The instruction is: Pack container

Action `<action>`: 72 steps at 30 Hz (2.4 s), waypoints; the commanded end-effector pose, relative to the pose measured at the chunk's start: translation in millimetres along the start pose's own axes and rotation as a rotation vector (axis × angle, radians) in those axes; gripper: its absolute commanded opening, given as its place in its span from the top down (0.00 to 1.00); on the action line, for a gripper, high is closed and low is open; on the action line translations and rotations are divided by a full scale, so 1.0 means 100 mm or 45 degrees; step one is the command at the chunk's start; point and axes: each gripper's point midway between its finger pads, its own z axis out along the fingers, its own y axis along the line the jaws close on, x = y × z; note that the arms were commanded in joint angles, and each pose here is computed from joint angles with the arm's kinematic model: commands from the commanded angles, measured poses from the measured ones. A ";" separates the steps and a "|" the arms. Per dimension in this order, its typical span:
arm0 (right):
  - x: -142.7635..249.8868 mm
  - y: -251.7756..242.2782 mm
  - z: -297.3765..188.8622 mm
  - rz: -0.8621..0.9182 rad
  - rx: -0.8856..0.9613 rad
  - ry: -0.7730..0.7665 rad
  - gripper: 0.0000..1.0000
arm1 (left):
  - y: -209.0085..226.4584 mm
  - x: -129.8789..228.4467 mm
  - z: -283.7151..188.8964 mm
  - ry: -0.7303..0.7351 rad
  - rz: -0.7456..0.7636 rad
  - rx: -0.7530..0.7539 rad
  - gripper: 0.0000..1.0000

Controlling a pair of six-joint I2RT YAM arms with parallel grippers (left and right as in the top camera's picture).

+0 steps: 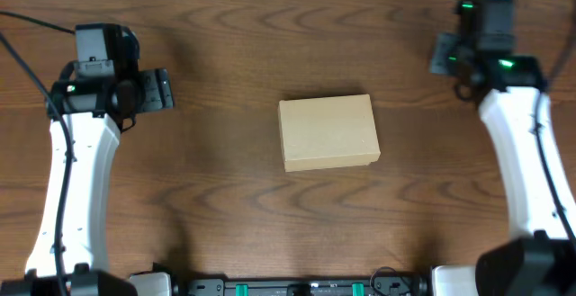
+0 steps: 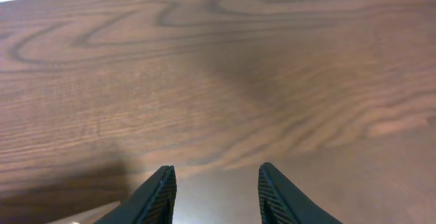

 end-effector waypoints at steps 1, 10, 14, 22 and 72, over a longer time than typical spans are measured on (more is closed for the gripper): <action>0.05 -0.01 -0.29 0.003 -0.089 -0.049 0.59 | -0.14 0.17 -0.21 -0.053 0.024 0.106 0.15; 1.07 -0.17 -0.54 0.086 -0.077 -0.055 0.51 | -0.20 0.92 -0.39 -0.141 -0.157 0.217 0.04; 1.39 -0.19 -0.75 0.083 -0.117 -0.139 0.46 | -0.15 1.01 -0.52 -0.228 -0.151 0.204 0.05; 1.67 -0.41 -0.95 0.088 -0.025 -0.310 0.01 | -0.13 1.12 -0.45 -0.211 -0.154 0.194 0.05; 2.00 0.08 -0.85 -0.087 -0.407 -0.516 0.01 | 0.08 1.49 -0.59 -0.427 0.134 0.024 0.05</action>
